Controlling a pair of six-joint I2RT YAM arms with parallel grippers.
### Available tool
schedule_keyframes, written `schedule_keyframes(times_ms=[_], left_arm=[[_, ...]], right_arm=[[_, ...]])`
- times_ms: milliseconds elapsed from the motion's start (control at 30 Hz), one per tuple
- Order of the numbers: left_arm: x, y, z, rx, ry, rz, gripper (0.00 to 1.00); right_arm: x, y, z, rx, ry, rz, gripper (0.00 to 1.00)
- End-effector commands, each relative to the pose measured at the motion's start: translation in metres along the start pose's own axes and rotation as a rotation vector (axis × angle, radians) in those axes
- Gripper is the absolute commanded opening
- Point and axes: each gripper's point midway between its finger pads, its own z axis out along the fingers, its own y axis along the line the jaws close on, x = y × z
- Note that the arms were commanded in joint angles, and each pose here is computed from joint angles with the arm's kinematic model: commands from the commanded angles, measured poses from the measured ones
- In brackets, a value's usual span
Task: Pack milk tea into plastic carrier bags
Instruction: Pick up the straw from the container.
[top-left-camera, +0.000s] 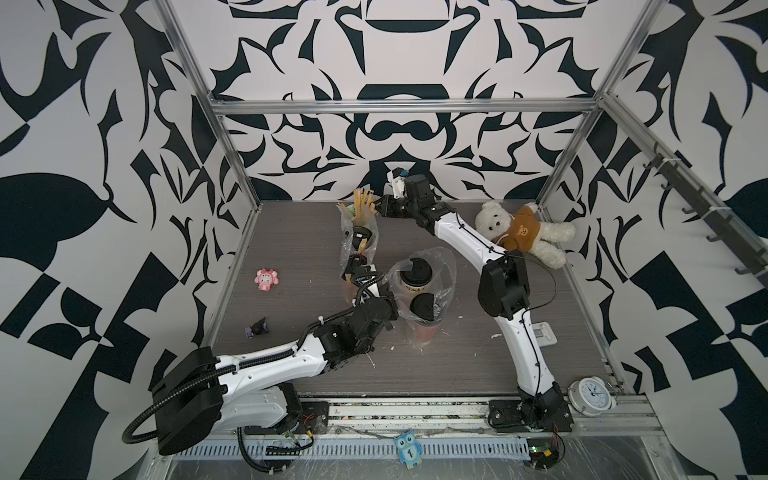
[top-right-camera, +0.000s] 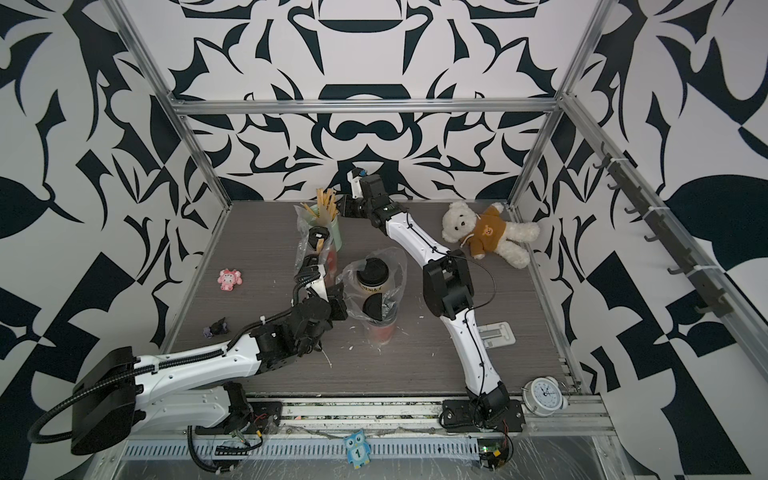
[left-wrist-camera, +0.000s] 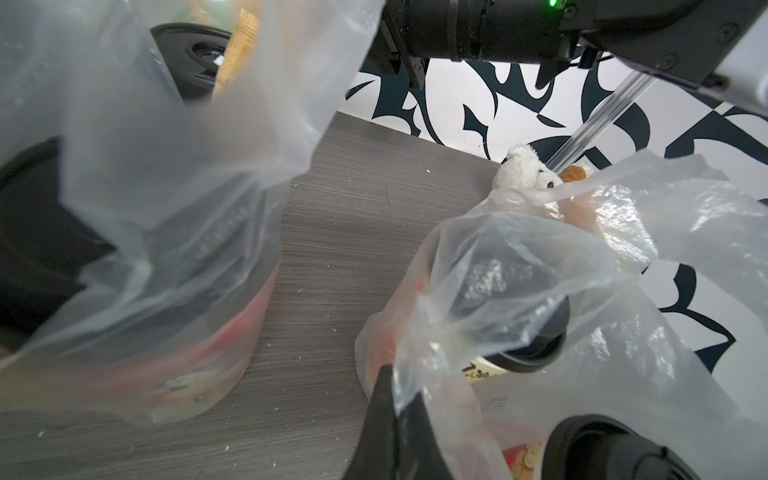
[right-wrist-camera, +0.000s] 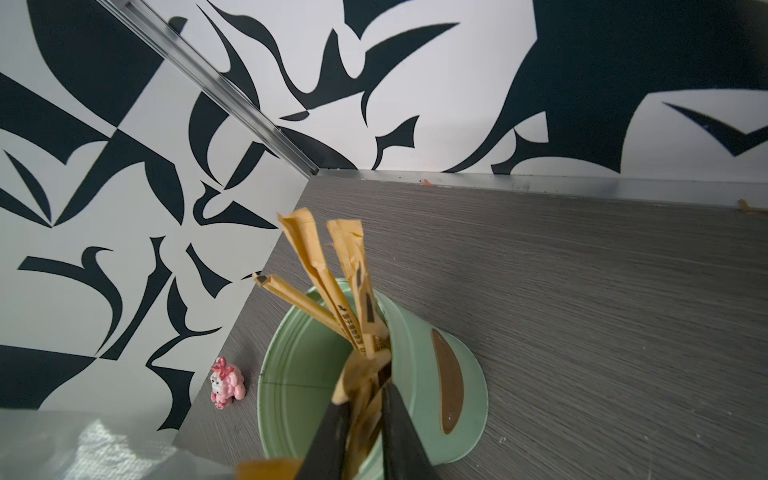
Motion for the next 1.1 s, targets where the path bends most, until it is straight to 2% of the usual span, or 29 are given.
schedule_keyframes(times_ms=[0,367,1067], left_arm=[[-0.006,-0.001,-0.001,-0.01,-0.014,-0.01,0.0],[-0.007,-0.001,0.0,-0.011,-0.015,-0.011,0.0],[-0.008,0.0,-0.003,-0.004,-0.024,-0.019,0.0]], right_arm=[[-0.028,0.032,-0.017,-0.05,-0.061,-0.055,0.19],[-0.041,0.041,-0.025,-0.062,-0.095,-0.076,0.03],[-0.076,0.078,-0.069,-0.078,-0.176,-0.169,0.0]])
